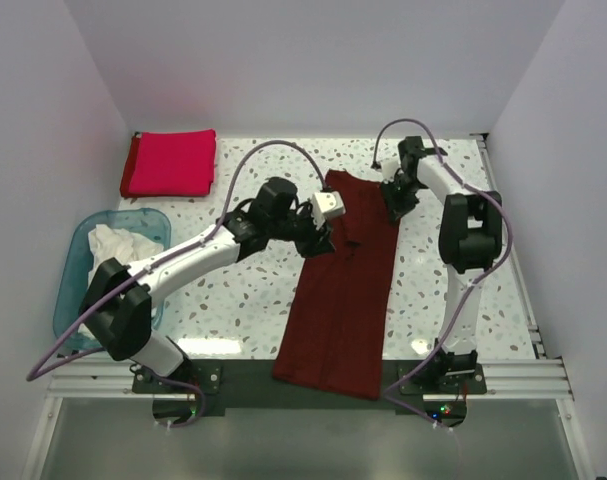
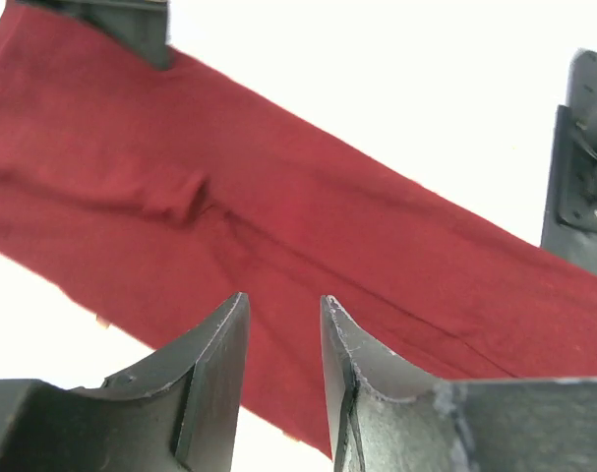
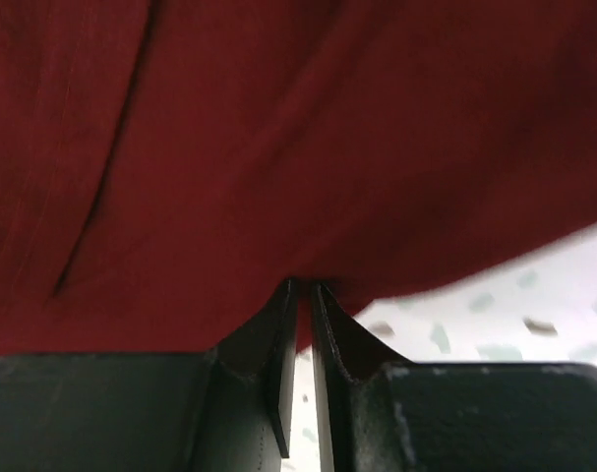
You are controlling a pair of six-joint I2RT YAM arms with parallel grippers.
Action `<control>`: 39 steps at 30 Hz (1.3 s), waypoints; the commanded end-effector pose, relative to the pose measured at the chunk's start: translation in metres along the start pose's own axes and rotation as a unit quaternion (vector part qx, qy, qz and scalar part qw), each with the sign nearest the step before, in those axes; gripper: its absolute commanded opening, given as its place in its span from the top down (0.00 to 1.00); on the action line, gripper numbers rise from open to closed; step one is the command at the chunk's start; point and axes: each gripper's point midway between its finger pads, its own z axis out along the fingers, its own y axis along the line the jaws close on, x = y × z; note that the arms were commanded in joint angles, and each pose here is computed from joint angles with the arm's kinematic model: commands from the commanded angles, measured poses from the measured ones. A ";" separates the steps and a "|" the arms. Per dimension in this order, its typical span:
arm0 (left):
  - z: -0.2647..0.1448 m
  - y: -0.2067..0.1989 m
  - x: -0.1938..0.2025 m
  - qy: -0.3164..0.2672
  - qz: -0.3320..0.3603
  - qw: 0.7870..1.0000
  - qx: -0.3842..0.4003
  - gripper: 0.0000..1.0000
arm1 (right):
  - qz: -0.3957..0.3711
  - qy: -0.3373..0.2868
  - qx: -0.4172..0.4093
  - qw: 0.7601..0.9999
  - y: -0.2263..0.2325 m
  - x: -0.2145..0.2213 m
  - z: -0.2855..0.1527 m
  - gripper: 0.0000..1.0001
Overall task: Fold and stack the t-shirts
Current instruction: Fold the tshirt
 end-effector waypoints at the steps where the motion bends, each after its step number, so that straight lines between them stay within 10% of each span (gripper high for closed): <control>1: -0.007 0.034 0.018 -0.004 -0.083 0.996 -0.026 0.60 | -0.026 -0.008 0.020 0.999 0.001 -0.021 0.019 0.86; 12: -0.022 0.126 0.080 0.039 -0.235 0.966 -0.101 0.63 | -0.084 -0.023 0.113 0.990 -0.012 -0.090 0.079 0.89; 21: 0.017 0.158 0.075 0.018 -0.251 0.965 -0.074 0.66 | -0.090 -0.149 0.143 0.974 -0.011 -0.157 0.004 0.83; 39: 0.075 0.213 0.108 0.044 -0.323 0.939 -0.112 0.69 | -0.132 -0.059 0.013 0.989 0.039 -0.076 0.011 0.85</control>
